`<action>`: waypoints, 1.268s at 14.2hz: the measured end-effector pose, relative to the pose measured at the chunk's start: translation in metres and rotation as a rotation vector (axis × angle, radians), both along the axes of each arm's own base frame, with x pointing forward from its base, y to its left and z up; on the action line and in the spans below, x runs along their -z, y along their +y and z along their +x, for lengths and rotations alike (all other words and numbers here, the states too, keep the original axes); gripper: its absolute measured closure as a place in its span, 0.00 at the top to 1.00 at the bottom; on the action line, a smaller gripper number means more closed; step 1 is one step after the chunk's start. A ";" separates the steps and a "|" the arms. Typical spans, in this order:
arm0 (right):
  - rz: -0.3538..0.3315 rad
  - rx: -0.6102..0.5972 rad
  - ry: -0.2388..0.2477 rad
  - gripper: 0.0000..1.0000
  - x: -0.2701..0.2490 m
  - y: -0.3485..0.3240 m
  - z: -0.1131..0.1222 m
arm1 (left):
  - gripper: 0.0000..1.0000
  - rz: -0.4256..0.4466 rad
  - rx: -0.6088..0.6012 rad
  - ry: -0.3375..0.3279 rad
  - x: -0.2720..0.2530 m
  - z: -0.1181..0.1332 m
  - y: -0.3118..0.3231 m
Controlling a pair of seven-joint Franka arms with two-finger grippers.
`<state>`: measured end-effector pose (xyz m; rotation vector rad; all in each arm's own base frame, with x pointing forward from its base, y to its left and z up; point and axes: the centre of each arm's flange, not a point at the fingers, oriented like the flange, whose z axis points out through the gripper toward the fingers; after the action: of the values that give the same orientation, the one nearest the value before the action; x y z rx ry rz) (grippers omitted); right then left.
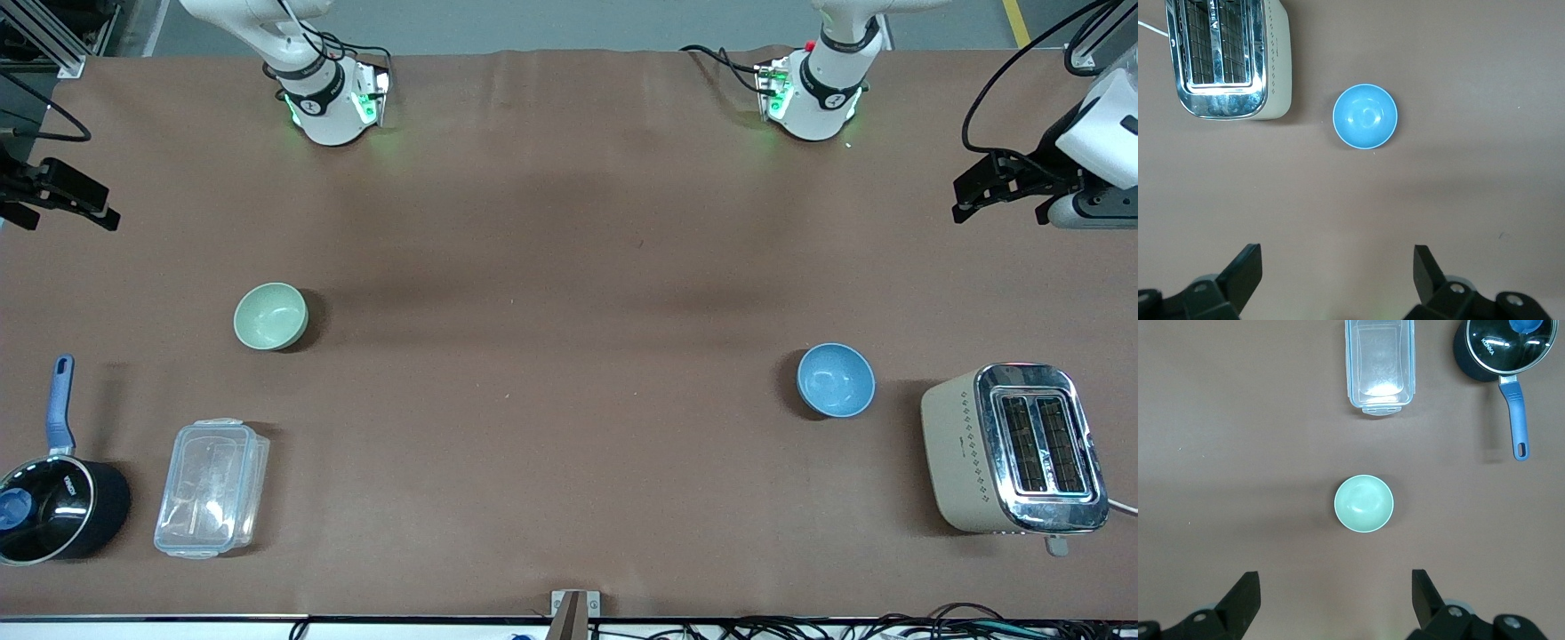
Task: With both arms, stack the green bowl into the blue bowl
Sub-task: 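Reach the right gripper to the green bowl while the left reaches the blue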
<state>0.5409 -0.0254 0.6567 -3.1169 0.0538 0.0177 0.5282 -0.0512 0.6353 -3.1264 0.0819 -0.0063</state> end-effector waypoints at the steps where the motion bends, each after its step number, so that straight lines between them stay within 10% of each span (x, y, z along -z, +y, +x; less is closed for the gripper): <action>1: 0.000 0.000 0.000 1.00 0.000 0.000 0.000 | 1.00 0.000 0.000 0.000 0.000 0.000 0.000; 10: -0.001 -0.001 0.023 1.00 0.011 -0.001 0.005 | 1.00 0.010 -0.020 0.082 0.081 0.047 0.008; 15: 0.000 -0.015 0.139 1.00 0.099 -0.015 0.024 | 1.00 0.032 -0.084 0.046 0.196 0.086 0.007; 18: 0.005 -0.052 0.119 1.00 0.173 -0.040 0.021 | 1.00 0.018 -0.080 0.037 0.267 0.099 0.007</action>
<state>0.5618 -0.0657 0.4834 -3.1085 -0.0258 0.2038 0.6275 -0.0441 0.3688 -3.1096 -0.0425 0.0530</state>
